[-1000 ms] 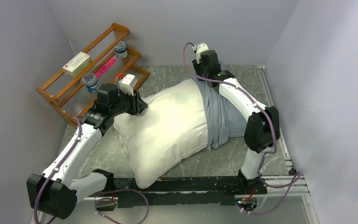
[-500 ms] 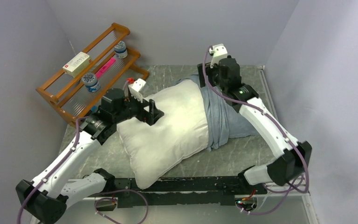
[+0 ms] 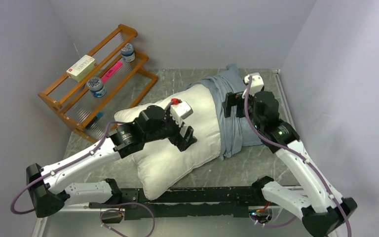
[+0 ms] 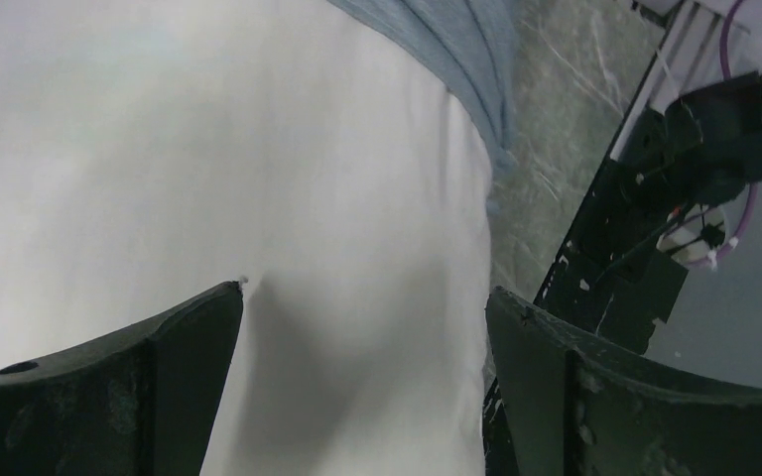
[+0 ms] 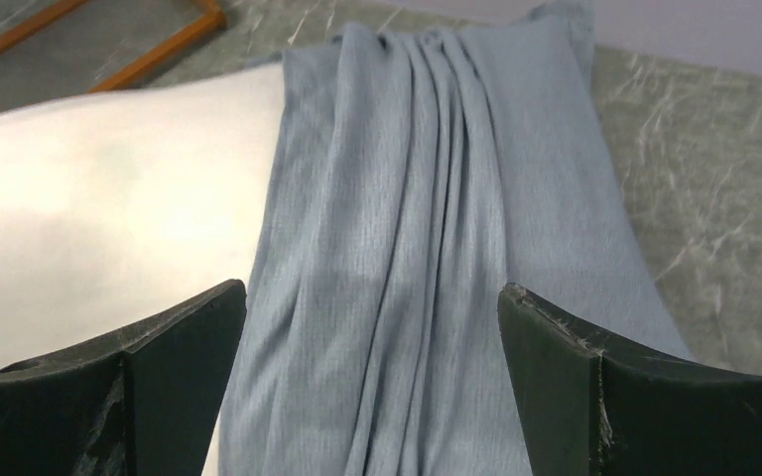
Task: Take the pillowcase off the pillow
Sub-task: Remove the pillow from the pillowcase.
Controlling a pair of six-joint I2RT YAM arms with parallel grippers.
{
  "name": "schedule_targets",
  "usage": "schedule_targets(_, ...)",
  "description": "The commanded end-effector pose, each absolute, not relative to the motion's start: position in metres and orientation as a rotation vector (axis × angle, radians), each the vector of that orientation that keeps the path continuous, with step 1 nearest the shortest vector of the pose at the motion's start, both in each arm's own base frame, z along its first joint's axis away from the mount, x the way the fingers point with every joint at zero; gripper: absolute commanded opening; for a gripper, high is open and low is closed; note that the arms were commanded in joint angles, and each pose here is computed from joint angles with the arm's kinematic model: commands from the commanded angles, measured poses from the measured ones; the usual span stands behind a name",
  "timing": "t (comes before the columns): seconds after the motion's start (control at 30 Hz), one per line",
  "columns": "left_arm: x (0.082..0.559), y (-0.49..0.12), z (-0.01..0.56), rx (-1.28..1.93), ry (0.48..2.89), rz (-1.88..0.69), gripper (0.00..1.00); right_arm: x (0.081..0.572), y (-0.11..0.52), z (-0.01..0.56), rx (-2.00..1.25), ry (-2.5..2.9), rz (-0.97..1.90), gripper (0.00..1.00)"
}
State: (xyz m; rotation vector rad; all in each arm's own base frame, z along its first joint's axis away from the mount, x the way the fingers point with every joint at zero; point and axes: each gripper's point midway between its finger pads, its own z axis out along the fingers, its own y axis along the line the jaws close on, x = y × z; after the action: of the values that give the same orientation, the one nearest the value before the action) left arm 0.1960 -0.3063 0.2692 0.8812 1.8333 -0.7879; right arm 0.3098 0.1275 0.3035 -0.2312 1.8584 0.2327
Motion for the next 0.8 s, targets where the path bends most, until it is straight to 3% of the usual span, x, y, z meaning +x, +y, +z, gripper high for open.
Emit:
schedule_targets(0.0,0.192,-0.328,0.298,0.942,1.699,-0.801,0.97,0.276,0.123,0.297,-0.217,1.864,0.32,1.0)
schedule_targets(0.37,0.188,-0.362,0.308,1.076,1.618,-0.723,0.97,0.231,0.102,0.262,-0.144,1.907,0.351,1.0)
schedule_targets(0.77,0.188,-0.395,0.292,1.099,1.533,-0.671,0.97,0.226,0.116,0.232,-0.036,2.009,0.474,1.0)
